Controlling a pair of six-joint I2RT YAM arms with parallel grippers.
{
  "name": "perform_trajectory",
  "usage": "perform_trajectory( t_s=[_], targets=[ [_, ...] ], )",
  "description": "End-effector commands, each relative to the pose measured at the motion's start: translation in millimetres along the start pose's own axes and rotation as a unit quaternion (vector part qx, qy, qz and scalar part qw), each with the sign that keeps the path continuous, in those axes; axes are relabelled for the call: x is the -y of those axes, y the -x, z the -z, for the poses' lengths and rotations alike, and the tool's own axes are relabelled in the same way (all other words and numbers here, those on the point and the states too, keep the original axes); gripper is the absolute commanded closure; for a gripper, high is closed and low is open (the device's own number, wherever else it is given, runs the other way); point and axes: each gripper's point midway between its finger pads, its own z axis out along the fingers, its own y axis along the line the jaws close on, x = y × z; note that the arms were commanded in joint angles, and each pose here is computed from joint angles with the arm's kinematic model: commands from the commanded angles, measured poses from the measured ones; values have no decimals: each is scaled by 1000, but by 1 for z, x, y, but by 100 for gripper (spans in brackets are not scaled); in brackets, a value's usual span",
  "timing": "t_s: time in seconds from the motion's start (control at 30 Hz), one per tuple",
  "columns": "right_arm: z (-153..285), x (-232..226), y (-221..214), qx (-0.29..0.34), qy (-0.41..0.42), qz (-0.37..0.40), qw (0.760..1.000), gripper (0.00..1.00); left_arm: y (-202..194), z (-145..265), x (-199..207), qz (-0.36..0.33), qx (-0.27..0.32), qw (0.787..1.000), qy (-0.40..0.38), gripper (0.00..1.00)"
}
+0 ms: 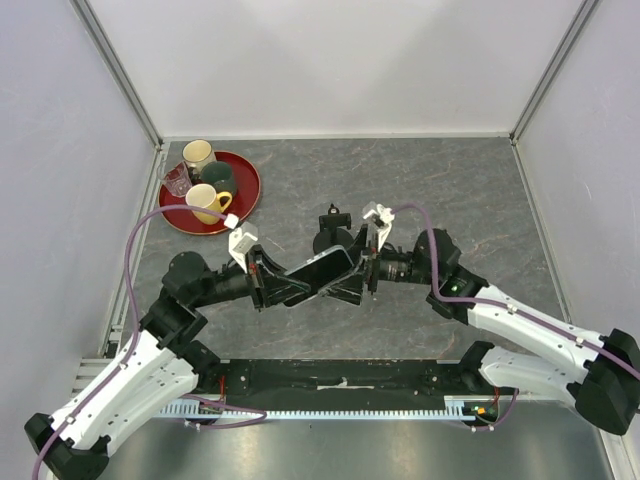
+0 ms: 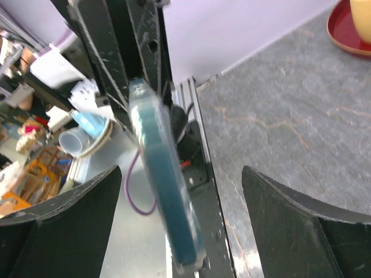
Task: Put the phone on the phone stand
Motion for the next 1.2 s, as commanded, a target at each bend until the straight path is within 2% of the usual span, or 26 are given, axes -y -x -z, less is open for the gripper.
perform_trajectory(
  t_s=[0.0,0.07,0.17,0.5,0.7,0.73,0.8,0.87,0.93,0.97,1.07,1.17],
  targets=[
    [9,-33,46,133,69,-8,989,10,57,6,25,-3,152,987,-40,98],
    [11,-36,51,161,83,-12,983,12,69,11,31,11,192,980,-55,98],
    [11,-38,62,192,95,-29,976,19,71,14,35,30,218,972,-77,98],
    [-2,-50,88,225,134,-45,964,58,74,21,36,62,251,962,-87,98],
    [-4,-54,99,240,144,-45,959,67,69,18,33,75,243,963,-86,98],
    [-6,-54,99,240,145,-46,959,74,69,18,33,75,243,963,-86,98],
    [-8,-55,100,237,149,-46,959,82,69,18,32,80,243,963,-84,98],
    [-11,-53,99,232,144,-46,961,98,68,14,27,92,232,966,-69,97],
    [-13,-45,99,233,122,-42,964,100,66,10,24,94,212,971,-59,86],
    [-15,-39,94,224,105,-46,968,100,62,8,22,103,194,974,-46,63],
    [-13,-25,90,222,62,-42,972,100,53,5,16,112,155,981,-21,34],
    [-11,-17,84,207,38,-31,977,100,45,6,12,91,113,989,10,29]
  ],
)
